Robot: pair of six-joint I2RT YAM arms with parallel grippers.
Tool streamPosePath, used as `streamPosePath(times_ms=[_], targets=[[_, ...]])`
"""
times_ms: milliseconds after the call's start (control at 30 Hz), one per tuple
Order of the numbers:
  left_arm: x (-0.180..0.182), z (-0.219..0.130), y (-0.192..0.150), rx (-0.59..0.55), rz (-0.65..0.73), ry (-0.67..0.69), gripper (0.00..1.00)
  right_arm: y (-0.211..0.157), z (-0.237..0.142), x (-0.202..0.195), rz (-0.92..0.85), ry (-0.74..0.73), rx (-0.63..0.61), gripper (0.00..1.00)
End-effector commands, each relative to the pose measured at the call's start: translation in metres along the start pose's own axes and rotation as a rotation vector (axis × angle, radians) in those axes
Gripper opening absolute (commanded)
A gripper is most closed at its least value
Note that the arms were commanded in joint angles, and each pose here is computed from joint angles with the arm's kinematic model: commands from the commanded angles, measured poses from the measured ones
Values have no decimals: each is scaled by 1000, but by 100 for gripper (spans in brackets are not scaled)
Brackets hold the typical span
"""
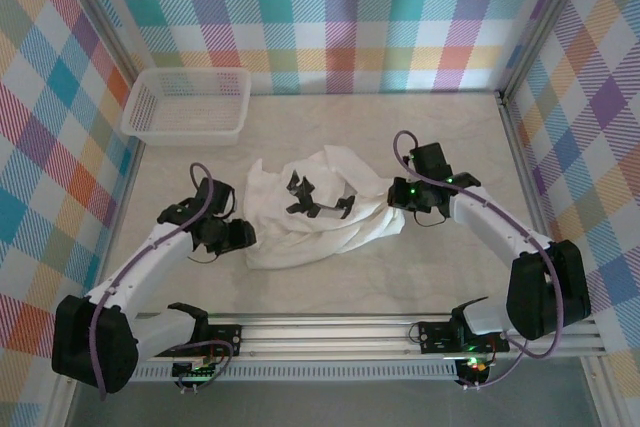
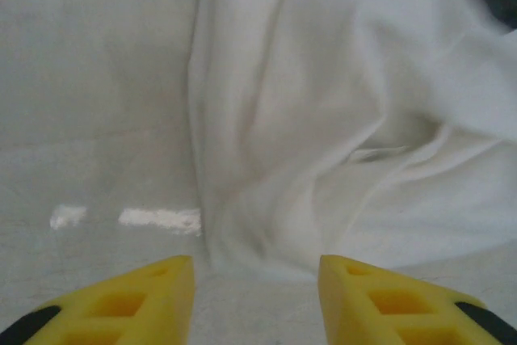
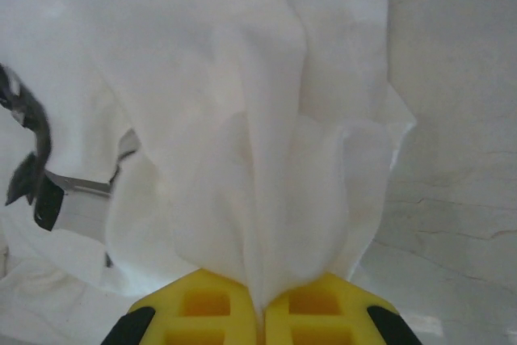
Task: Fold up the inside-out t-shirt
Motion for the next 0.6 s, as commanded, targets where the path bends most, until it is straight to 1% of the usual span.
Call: streamPosePath(times_ms=[0, 100, 167, 233, 300, 333, 367, 433, 467, 533, 567], targets=[[-31, -29, 35, -140, 108, -120, 45, 5, -5, 11, 9, 74, 16, 0], [-77, -29, 49, -131, 242, -268, 46, 8, -9, 21, -5, 181, 14, 0], [-112, -18, 55, -97, 280, -401, 50, 8, -14, 29, -32, 277, 8, 0], [-141, -3, 57, -57, 318, -470, 54, 5, -19, 33, -49, 322, 8, 0], [-163, 14, 55, -26, 414, -408, 59, 5, -27, 33, -33, 301, -10, 0], [-169, 25, 54, -16, 470, -345, 62, 5, -32, 32, -19, 282, -26, 0], [-171, 40, 52, 6, 522, -282, 65, 5, -38, 31, -2, 265, -49, 0], [-175, 62, 48, 33, 612, -220, 70, 8, -51, 30, 55, 239, -98, 0], [-177, 70, 46, 34, 638, -239, 74, 11, -59, 30, 82, 234, -127, 0], [-181, 74, 43, 9, 686, -330, 83, 17, -70, 32, 104, 247, -166, 0], [-182, 75, 43, -15, 700, -333, 89, 20, -73, 35, 105, 260, -172, 0]])
Point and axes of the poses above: each hand's point on the last joint's axis, 136 mm out from that joint toward the fingers, its own z axis out along the fingers, its own x axis along the line the jaws close on, y = z × x, the point moved 10 cm from there along -z, back along the fingers, and after that the axes turned 3 degrees about z, right-handed, at the moved point
